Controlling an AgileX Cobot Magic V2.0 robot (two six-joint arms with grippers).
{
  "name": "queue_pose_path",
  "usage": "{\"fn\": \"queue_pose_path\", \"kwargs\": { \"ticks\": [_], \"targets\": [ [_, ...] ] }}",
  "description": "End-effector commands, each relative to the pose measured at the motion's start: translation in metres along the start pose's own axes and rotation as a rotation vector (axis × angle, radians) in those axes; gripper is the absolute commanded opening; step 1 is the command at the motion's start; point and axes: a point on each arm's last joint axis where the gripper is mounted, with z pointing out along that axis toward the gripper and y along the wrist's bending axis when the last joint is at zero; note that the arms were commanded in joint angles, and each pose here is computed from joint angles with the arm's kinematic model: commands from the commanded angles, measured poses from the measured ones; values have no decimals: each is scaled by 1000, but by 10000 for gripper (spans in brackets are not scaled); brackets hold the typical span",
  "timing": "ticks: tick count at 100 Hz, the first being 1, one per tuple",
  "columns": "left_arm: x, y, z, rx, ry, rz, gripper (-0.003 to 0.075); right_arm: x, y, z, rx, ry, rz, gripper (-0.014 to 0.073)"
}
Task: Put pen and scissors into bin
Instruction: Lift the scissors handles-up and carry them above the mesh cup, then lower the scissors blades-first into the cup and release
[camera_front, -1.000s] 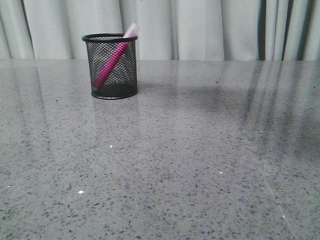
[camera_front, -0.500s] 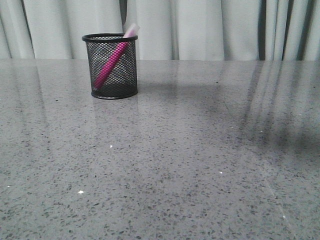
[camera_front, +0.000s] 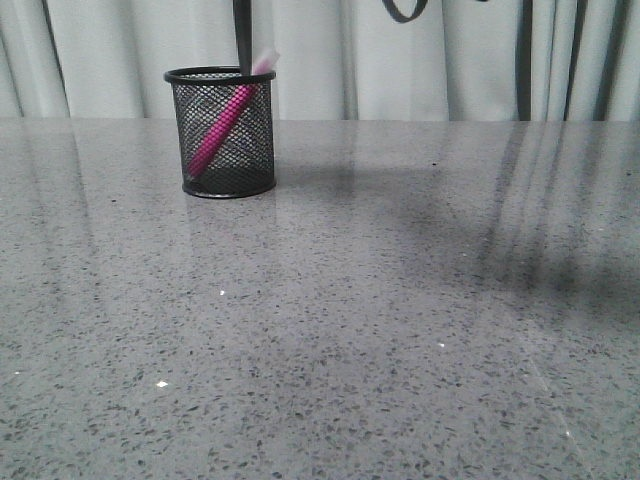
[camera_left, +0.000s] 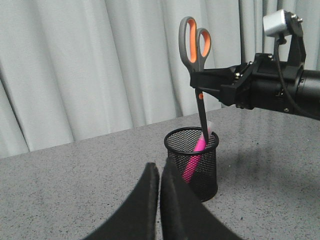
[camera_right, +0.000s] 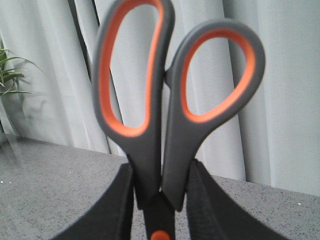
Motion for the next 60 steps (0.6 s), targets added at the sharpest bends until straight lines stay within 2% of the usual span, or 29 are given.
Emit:
{"fn": "queue_pose_path", "kwargs": {
  "ticks": [1, 40, 60],
  "targets": [
    [-10, 2, 0, -22, -41, -27, -22, -37, 2, -2, -1, -194, -17, -71],
    [-10, 2, 0, -22, -41, -27, -22, -23, 1, 2, 4, -185, -28, -71],
    [-10, 2, 0, -22, -41, -27, -22, -12, 4, -9, 1, -221, -44, -71]
  ]
}}
